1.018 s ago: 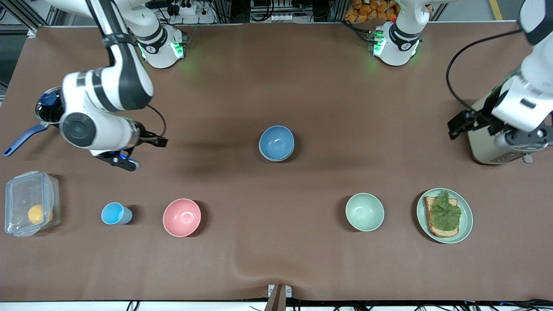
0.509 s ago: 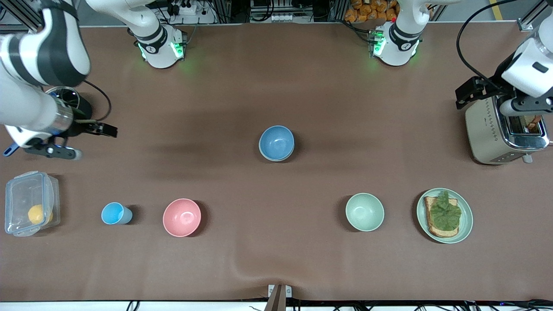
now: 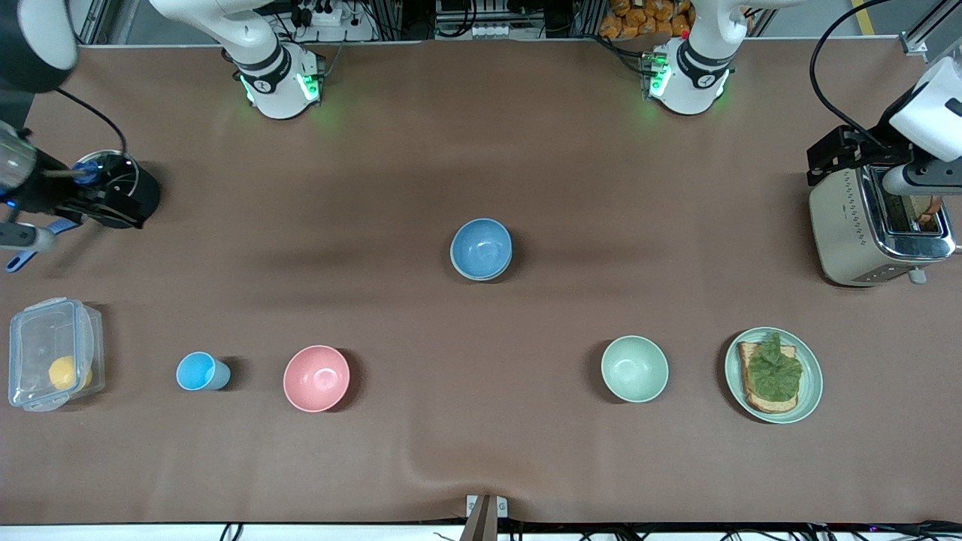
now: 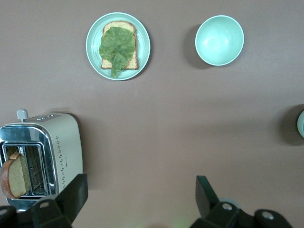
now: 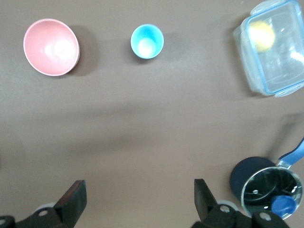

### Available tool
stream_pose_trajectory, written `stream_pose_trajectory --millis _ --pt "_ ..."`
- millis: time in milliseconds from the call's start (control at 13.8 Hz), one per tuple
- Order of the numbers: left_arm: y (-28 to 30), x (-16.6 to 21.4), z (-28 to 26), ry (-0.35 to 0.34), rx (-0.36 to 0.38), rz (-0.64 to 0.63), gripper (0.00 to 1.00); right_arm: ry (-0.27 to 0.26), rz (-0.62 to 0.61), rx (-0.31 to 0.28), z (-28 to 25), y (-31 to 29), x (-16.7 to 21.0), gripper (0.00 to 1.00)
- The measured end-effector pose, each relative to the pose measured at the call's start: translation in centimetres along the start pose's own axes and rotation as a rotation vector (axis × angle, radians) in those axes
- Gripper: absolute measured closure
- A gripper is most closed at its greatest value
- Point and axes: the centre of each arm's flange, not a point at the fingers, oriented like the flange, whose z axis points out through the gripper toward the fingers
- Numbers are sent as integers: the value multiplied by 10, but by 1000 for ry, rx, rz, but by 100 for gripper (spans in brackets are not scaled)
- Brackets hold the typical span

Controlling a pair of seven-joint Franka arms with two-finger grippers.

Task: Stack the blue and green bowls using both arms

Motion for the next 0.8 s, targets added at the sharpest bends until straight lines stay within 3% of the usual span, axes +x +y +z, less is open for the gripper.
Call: stream_pose_trajectory --millis 364,800 --pt "-1 -1 -4 -5 0 -2 0 31 18 16 -88 23 -32 0" --pt "2 -2 -7 -7 -27 -26 0 4 49 7 -49 46 -10 0"
